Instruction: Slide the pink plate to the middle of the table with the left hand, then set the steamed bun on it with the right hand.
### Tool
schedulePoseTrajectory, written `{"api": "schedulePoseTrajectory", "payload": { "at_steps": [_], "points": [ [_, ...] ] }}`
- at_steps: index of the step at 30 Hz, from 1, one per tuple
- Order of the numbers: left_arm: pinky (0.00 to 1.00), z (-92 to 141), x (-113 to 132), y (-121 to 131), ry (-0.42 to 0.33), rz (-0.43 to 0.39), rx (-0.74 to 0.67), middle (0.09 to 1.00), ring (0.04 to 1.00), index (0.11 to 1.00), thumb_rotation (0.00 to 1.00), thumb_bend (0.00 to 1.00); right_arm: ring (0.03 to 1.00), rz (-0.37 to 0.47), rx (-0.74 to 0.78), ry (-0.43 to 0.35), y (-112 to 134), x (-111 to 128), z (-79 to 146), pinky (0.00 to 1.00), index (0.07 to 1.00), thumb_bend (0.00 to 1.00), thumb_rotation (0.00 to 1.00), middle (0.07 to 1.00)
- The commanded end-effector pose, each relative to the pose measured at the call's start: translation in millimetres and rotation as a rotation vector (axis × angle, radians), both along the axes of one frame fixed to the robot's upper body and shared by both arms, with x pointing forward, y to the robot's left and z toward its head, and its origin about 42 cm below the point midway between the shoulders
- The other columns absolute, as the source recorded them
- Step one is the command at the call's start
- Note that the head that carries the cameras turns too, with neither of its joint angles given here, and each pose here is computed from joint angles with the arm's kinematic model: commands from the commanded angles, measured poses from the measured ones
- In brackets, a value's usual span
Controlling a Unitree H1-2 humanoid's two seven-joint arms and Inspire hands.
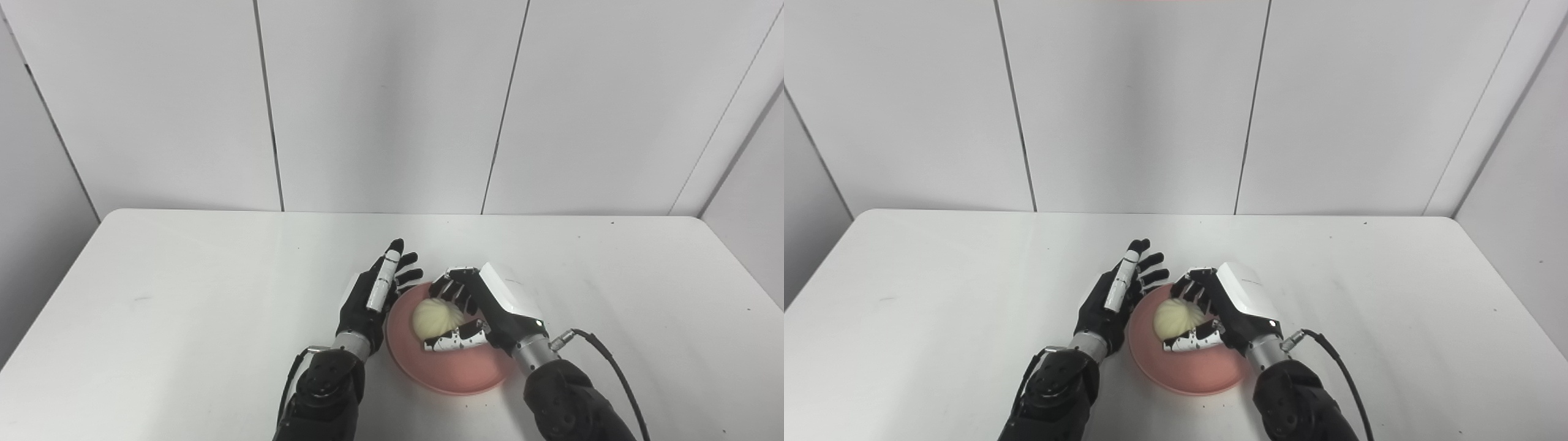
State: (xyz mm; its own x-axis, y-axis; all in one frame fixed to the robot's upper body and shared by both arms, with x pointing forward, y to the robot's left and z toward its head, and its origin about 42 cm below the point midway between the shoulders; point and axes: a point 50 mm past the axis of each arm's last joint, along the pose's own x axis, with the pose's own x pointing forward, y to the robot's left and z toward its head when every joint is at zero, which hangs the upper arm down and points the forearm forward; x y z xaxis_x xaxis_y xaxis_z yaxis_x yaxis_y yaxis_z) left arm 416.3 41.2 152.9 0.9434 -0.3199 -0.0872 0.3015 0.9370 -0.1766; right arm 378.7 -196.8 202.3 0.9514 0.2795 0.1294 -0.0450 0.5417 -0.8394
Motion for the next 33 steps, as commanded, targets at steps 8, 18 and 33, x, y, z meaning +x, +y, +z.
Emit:
{"api": "schedulePoseTrajectory", "payload": {
  "at_steps": [8,18,33],
  "points": [
    [0.76,-9,-4,3,0.055,0.003,0.015,0.878,0.816,0.916,0.89,0.61,0.421,0.019,-0.102,-0.075,-3,-3,11,0.32,0.604,0.7,0.27,0.546],
    [0.75,-11,-3,4,0.051,0.001,0.017,0.877,0.819,0.916,0.9,0.61,0.699,0.013,-0.128,-0.038,-11,-10,10,0.6,0.724,0.85,0.62,0.756],
    [0.75,-10,-8,19,-0.019,0.061,0.053,0.86,0.814,0.894,0.87,0.62,0.776,-0.004,0.256,-0.289,-21,-25,4,0.67,0.775,0.71,0.9,0.813]
  ]
}}
